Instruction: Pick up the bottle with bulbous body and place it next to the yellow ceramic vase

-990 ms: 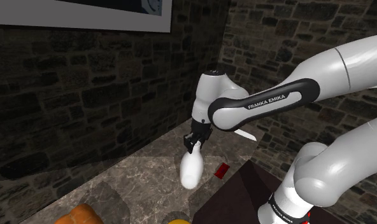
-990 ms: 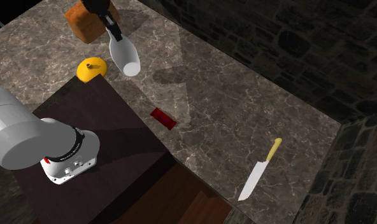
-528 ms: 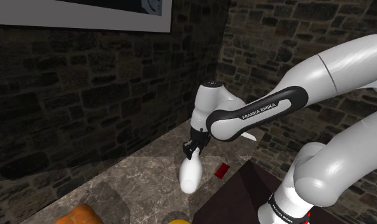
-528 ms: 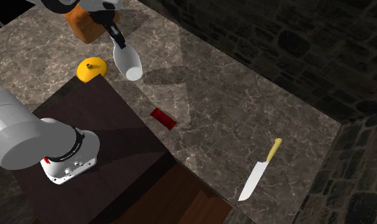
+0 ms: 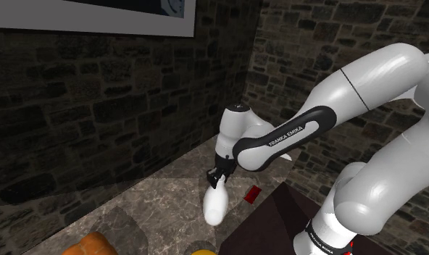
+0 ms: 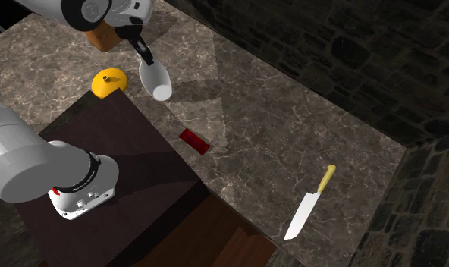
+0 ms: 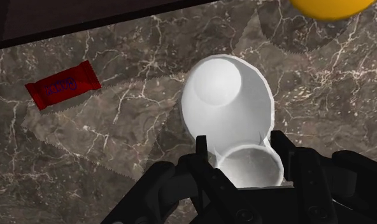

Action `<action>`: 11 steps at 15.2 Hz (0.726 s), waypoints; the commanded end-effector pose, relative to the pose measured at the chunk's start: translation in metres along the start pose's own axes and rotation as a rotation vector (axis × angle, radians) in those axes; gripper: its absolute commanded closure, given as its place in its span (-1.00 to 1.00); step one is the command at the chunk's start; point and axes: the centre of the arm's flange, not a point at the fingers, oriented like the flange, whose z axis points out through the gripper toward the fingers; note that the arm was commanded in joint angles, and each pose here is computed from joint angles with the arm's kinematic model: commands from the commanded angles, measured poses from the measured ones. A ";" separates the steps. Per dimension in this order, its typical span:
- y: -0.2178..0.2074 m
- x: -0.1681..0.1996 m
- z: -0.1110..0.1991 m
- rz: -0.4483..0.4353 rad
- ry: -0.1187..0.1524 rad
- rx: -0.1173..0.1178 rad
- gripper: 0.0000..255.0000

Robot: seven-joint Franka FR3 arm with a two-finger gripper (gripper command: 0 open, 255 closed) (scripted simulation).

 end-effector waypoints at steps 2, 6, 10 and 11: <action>0.000 0.000 0.002 0.000 0.001 0.000 1.00; 0.000 0.000 0.002 0.000 0.001 0.000 1.00; 0.000 0.000 0.002 0.000 0.001 0.000 -1.00; 0.000 0.000 0.002 0.000 0.001 0.000 -1.00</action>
